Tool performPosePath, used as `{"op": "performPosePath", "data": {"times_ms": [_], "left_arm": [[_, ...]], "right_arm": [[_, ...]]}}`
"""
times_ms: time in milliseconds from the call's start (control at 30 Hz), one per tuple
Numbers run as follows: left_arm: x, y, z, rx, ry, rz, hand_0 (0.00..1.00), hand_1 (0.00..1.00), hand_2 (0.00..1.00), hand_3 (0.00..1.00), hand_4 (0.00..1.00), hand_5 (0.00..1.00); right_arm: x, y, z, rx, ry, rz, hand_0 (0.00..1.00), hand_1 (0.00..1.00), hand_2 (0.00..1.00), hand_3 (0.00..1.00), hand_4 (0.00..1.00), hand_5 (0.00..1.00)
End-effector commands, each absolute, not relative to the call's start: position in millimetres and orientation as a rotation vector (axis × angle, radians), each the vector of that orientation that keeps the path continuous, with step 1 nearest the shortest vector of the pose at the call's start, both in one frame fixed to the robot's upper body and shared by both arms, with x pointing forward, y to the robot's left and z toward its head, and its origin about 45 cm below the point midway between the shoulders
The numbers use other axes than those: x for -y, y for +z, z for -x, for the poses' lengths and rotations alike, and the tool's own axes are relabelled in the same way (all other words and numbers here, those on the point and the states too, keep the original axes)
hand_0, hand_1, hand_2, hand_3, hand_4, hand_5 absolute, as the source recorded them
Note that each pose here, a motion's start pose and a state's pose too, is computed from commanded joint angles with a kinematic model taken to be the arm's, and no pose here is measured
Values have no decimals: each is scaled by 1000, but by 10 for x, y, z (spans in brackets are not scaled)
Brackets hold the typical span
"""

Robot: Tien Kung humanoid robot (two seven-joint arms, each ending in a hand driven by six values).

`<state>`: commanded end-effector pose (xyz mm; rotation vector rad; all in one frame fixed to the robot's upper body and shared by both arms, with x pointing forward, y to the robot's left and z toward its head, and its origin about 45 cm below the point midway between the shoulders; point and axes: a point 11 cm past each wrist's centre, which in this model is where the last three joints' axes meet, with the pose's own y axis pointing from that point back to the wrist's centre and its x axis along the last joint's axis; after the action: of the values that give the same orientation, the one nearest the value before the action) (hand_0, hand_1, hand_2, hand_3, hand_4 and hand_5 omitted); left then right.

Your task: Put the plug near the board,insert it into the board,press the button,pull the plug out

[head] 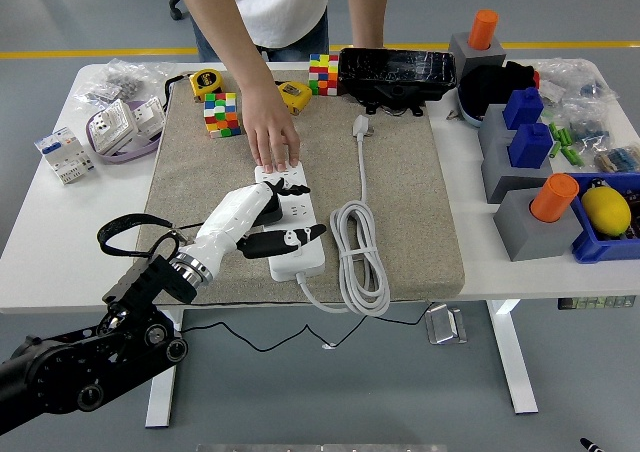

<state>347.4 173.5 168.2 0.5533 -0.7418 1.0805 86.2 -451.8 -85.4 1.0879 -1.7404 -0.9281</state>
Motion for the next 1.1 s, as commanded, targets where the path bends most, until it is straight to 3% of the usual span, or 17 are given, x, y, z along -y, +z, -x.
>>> {"op": "performPosePath", "data": {"times_ms": [300, 333, 500, 533, 700, 733, 900, 933, 1100], "left_arm": [[-1736, 1939, -3388, 705, 1094, -500, 730, 754, 752, 742, 902, 731], [-1729, 1958, -3365, 691, 1087, -505, 358, 485, 581, 742, 906, 729], [-1690, 2006, -3235, 634, 1019, -595, 358, 485, 581, 742, 906, 729], [-1678, 2014, -3206, 625, 1001, -617, 201, 199, 311, 712, 826, 490], [-1612, 2008, -3088, 584, 898, -742, 201, 199, 311, 712, 826, 490], [-1608, 2000, -3078, 579, 888, -754, 89, 39, 164, 812, 662, 2], [-1593, 1889, -3020, 538, 827, -850, 89, 39, 164, 812, 662, 2], [-1598, 1862, -3014, 533, 819, -869, 69, 46, 145, 859, 748, 2], [-1609, 1767, -3011, 524, 802, -918, 69, 46, 145, 859, 748, 2]], "right_arm": [[4516, -857, -850, 1736, -928, -1088, 612, 646, 662, 559, 954, 501], [4517, -857, -846, 1735, -928, -1088, 612, 646, 662, 559, 953, 501], [4525, -855, -844, 1735, -927, -1086, 612, 646, 662, 559, 953, 501], [4526, -855, -842, 1735, -927, -1085, 611, 646, 662, 558, 953, 500], [4529, -854, -843, 1732, -925, -1086, 611, 646, 662, 558, 953, 500], [4530, -853, -845, 1732, -924, -1086, 610, 646, 662, 559, 953, 501], [4534, -847, -861, 1730, -919, -1090, 610, 646, 662, 559, 953, 501], [4535, -847, -862, 1729, -919, -1090, 611, 645, 662, 558, 952, 501], [4544, -845, -853, 1726, -917, -1089, 611, 645, 662, 558, 952, 501]]}}
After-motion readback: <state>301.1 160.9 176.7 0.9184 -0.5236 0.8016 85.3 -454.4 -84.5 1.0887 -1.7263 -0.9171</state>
